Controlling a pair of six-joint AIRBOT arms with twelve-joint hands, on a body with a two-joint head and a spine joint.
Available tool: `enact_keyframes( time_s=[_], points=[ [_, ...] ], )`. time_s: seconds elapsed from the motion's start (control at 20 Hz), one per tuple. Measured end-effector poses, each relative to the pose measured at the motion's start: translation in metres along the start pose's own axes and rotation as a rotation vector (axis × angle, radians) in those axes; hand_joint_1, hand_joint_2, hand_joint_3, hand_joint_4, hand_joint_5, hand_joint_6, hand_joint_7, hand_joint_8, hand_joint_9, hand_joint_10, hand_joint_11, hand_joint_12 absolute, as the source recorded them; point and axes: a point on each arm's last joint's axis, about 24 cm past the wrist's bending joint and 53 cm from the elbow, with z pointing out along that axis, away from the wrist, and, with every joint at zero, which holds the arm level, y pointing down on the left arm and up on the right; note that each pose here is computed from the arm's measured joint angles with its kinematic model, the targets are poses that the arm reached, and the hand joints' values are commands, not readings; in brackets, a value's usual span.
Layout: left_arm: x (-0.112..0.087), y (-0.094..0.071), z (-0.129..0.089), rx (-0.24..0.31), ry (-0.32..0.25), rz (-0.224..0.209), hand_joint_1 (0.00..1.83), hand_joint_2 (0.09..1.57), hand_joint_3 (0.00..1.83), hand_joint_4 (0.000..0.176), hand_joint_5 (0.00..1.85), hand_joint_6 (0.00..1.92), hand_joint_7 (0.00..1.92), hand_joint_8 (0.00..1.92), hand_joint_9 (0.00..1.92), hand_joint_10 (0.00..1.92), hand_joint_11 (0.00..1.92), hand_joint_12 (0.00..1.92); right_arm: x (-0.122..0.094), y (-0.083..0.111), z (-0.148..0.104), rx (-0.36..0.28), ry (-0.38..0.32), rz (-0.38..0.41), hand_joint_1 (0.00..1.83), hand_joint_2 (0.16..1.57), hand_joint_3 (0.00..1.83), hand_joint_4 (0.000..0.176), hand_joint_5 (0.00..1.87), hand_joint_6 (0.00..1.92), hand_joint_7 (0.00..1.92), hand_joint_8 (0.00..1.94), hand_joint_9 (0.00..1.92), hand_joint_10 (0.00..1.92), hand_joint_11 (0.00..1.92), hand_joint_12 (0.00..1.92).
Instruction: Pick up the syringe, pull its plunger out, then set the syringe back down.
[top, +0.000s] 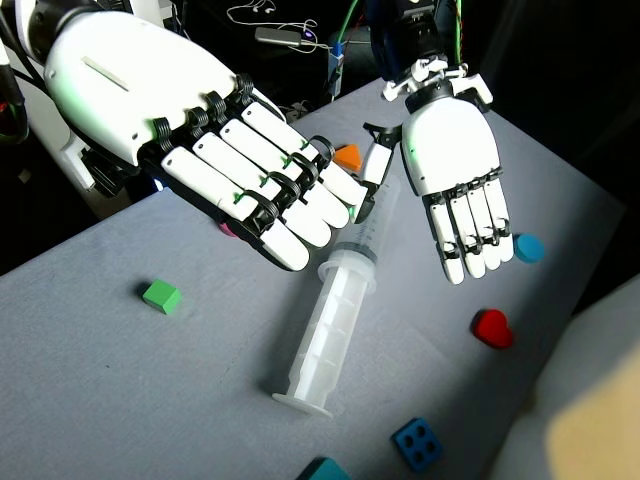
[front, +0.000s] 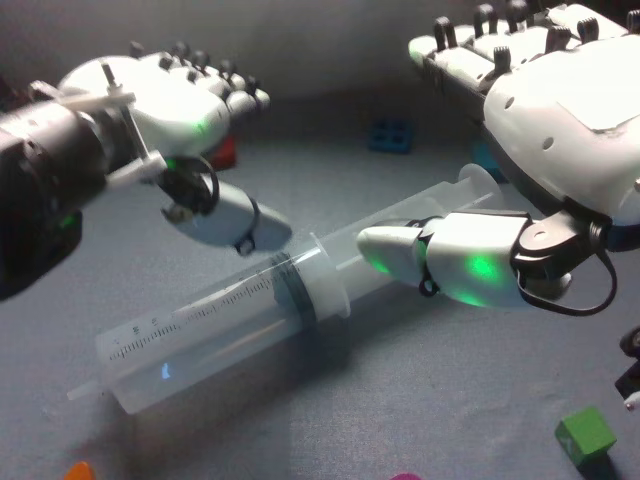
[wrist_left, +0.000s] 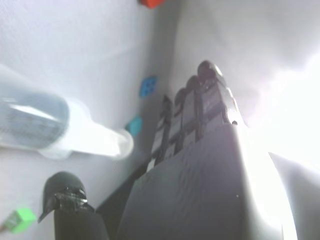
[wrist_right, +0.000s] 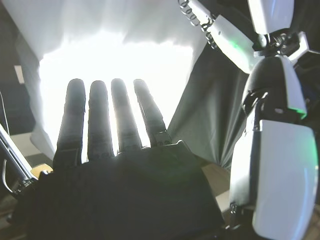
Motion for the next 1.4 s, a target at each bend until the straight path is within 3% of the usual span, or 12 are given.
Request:
enact_keyframes(
  time_s=[0.05, 0.1, 0.15, 0.2, 0.3, 0.35, 0.55, 0.6, 0.65, 0.7, 0.9, 1.4],
  points=[
    [-0.006, 0.003, -0.003, -0.017, -0.004, 0.021, 0.33, 1.16, 0.0, 0.0, 0.6, 0.03, 0.55, 0.1, 0.56, 0.35, 0.28, 1.14, 0.001, -0.001, 0.0, 0.008, 0.012, 0.005, 0.36, 1.15, 0.0, 0.0, 0.66, 0.33, 0.64, 0.54, 0.55, 0.93, 0.44, 1.4],
    [-0.009, 0.004, -0.004, -0.024, -0.001, 0.021, 0.38, 1.2, 0.01, 0.0, 0.72, 0.14, 0.52, 0.45, 0.52, 0.9, 0.41, 1.3, 0.003, -0.002, 0.0, 0.013, 0.02, 0.001, 0.5, 1.13, 0.0, 0.0, 0.58, 1.01, 0.69, 1.09, 0.71, 1.35, 0.67, 1.62],
    [-0.01, 0.005, -0.005, -0.032, 0.001, 0.014, 0.38, 1.2, 0.01, 0.0, 0.72, 0.14, 0.52, 0.45, 0.52, 0.9, 0.41, 1.3, 0.004, -0.002, 0.0, 0.012, 0.024, -0.002, 0.5, 1.13, 0.0, 0.0, 0.58, 1.01, 0.69, 1.09, 0.71, 1.35, 0.67, 1.62],
    [-0.012, 0.006, -0.009, -0.039, 0.004, 0.0, 0.55, 1.18, 0.0, 0.0, 0.55, 1.31, 0.52, 1.48, 0.6, 1.76, 0.64, 1.76, 0.006, -0.003, 0.0, 0.018, 0.033, 0.003, 0.64, 1.12, 0.0, 0.0, 0.44, 1.85, 0.72, 1.86, 0.95, 1.89, 1.06, 1.91],
    [-0.022, 0.009, -0.013, -0.05, -0.005, 0.008, 0.61, 1.18, 0.0, 0.0, 0.56, 1.7, 0.65, 1.81, 0.76, 1.89, 0.77, 1.89, 0.005, -0.003, 0.0, 0.017, 0.03, 0.005, 0.68, 1.12, 0.0, 0.0, 0.46, 1.91, 0.78, 1.93, 1.02, 1.91, 1.2, 1.92],
    [-0.028, 0.011, -0.016, -0.056, -0.016, 0.019, 0.66, 1.18, 0.0, 0.0, 0.75, 1.91, 0.89, 1.92, 0.98, 1.92, 0.97, 1.92, 0.003, -0.003, 0.0, 0.017, 0.025, 0.003, 0.69, 1.15, 0.01, 0.0, 0.67, 1.92, 0.98, 1.94, 1.24, 1.92, 1.57, 1.92],
    [-0.04, 0.014, -0.023, -0.074, -0.031, -0.014, 0.51, 1.3, 0.0, 0.0, 1.26, 1.92, 1.38, 1.92, 1.44, 1.92, 1.43, 1.92, 0.003, -0.003, 0.0, 0.018, 0.025, 0.003, 0.52, 1.36, 0.01, 0.0, 1.19, 1.92, 1.52, 1.94, 1.66, 1.92, 1.89, 1.92],
    [-0.043, 0.013, -0.023, -0.072, -0.037, -0.013, 0.5, 1.31, 0.0, 0.0, 1.27, 1.92, 1.41, 1.92, 1.46, 1.92, 1.48, 1.92, 0.003, -0.003, 0.0, 0.019, 0.024, 0.005, 0.49, 1.41, 0.0, 0.045, 1.22, 1.92, 1.52, 1.94, 1.66, 1.92, 1.88, 1.92],
    [-0.045, 0.012, -0.023, -0.07, -0.041, -0.013, 0.5, 1.33, 0.01, 0.0, 1.27, 1.92, 1.41, 1.92, 1.47, 1.92, 1.49, 1.92, 0.002, -0.004, 0.0, 0.019, 0.022, 0.004, 0.48, 1.44, 0.0, 0.15, 1.23, 1.92, 1.52, 1.94, 1.65, 1.92, 1.88, 1.92],
    [-0.045, 0.011, -0.024, -0.067, -0.04, -0.015, 0.52, 1.33, 0.01, 0.0, 1.26, 1.92, 1.4, 1.92, 1.47, 1.92, 1.49, 1.92, 0.001, -0.005, 0.0, 0.026, 0.018, 0.004, 0.48, 1.45, 0.0, 0.171, 1.23, 1.92, 1.52, 1.94, 1.65, 1.92, 1.88, 1.92],
    [-0.043, 0.007, -0.027, -0.059, -0.034, -0.026, 0.52, 1.33, 0.0, 0.0, 1.23, 1.92, 1.38, 1.92, 1.46, 1.92, 1.47, 1.92, -0.005, -0.009, 0.0, 0.044, -0.003, 0.021, 0.48, 1.46, 0.0, 0.176, 1.22, 1.92, 1.51, 1.94, 1.65, 1.92, 1.88, 1.92],
    [-0.05, 0.008, -0.03, -0.058, -0.045, -0.043, 0.54, 1.33, 0.0, 0.003, 1.24, 1.92, 1.38, 1.92, 1.46, 1.92, 1.46, 1.92, -0.014, -0.003, 0.002, 0.019, -0.026, 0.551, 0.48, 1.46, 0.0, 0.176, 1.22, 1.92, 1.5, 1.94, 1.66, 1.92, 1.87, 1.92]
  ],
)
